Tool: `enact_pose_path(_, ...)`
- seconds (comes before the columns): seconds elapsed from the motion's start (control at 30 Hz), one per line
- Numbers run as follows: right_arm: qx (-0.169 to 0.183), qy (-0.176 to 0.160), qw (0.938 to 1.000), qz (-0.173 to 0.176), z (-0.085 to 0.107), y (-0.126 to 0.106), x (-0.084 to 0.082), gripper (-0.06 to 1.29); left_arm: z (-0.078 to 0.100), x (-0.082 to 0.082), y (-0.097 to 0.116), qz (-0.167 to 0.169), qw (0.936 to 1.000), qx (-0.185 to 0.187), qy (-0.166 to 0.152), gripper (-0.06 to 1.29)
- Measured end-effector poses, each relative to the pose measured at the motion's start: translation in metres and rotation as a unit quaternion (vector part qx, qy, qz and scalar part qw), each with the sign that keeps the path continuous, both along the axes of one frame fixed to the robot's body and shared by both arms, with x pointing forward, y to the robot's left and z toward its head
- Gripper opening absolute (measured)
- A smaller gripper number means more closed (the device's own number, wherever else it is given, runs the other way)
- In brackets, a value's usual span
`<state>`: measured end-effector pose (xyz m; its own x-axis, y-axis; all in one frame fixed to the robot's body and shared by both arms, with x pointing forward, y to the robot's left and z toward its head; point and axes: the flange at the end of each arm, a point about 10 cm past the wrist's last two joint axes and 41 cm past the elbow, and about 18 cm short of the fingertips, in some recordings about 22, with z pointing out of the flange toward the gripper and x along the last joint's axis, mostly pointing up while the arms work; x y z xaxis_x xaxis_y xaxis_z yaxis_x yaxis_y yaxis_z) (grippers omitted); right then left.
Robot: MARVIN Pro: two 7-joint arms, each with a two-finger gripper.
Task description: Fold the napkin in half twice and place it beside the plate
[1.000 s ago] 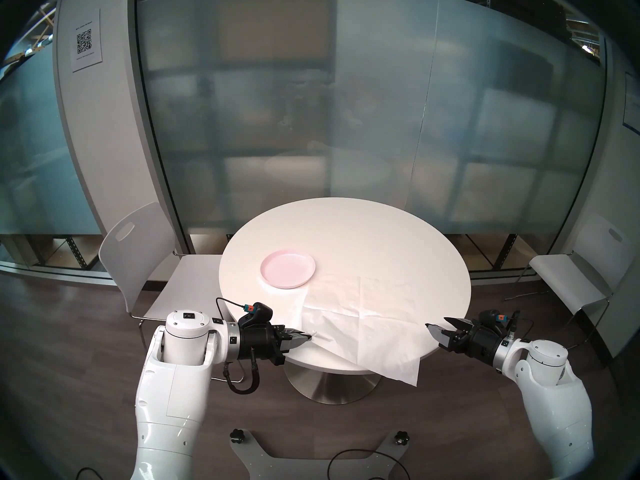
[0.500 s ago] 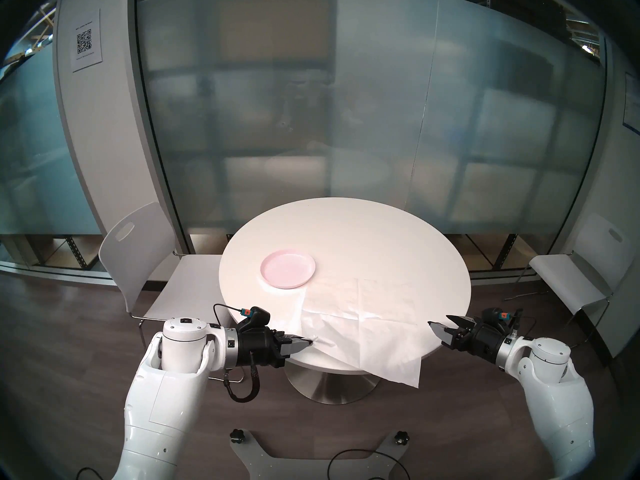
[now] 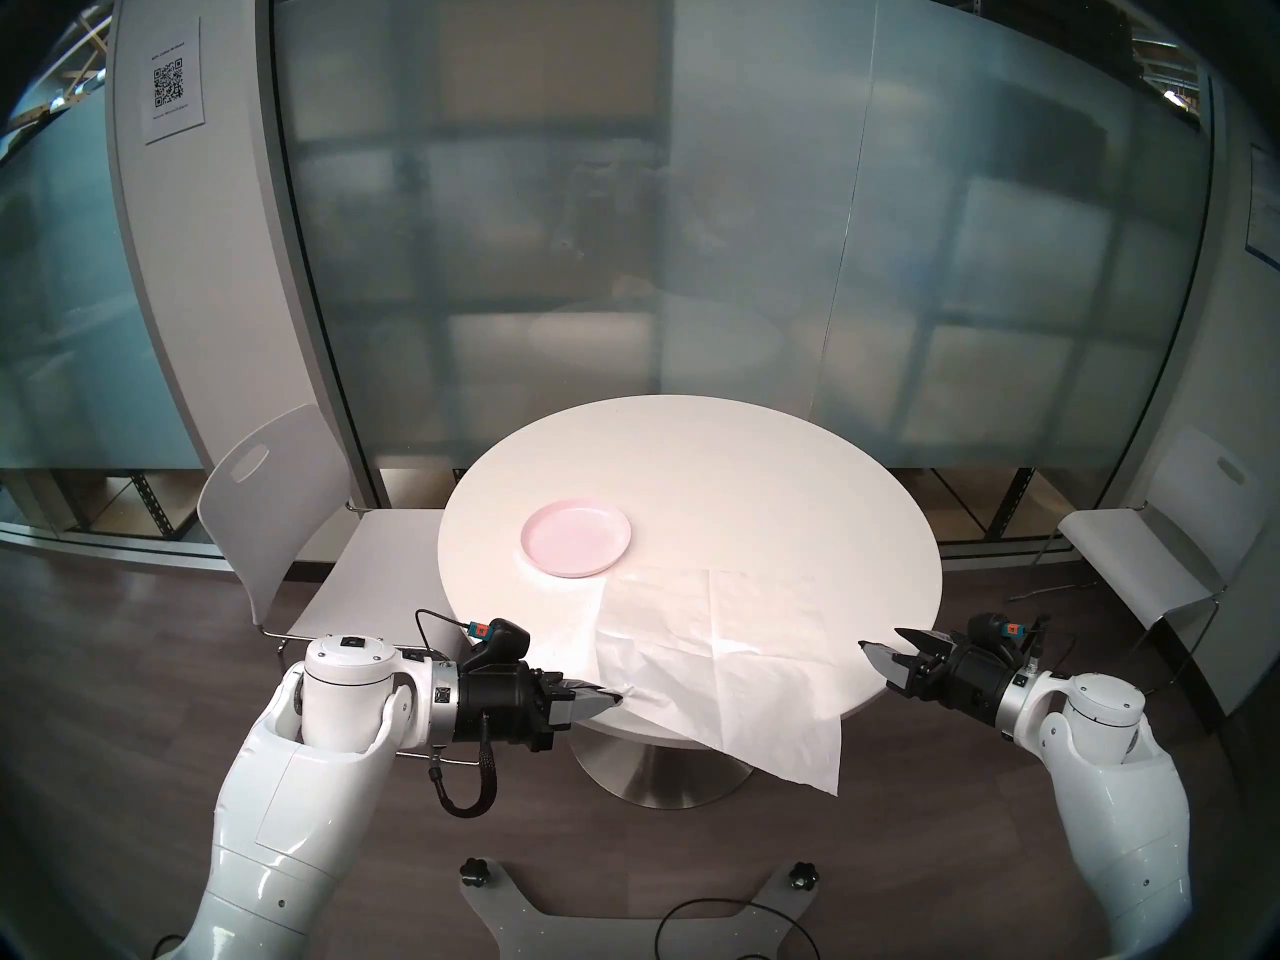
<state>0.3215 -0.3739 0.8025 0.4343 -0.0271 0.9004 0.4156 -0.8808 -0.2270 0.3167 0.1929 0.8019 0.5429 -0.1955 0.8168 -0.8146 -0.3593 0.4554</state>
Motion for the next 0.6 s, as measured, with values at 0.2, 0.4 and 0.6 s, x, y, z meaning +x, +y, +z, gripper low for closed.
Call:
enact_pose_path(0.2,0.001,0.006,1.0000,0.004,-0.003,-0.001,-0.006,1.22,-0.004,-0.002,-0.006,-0.056,0.9975,0.033,-0.029,-0.01)
enact_pose_path(0.4,0.003,0.014,0.9998,0.015,-0.007,0.000,-0.011,1.22,-0.014,0.002,-0.004,-0.069,0.9959,0.052,-0.029,-0.02)
enact_pose_path(0.6,0.006,0.022,0.9993,0.030,-0.012,0.007,-0.015,1.22,-0.016,0.008,-0.004,-0.071,0.9944,0.065,-0.042,-0.02)
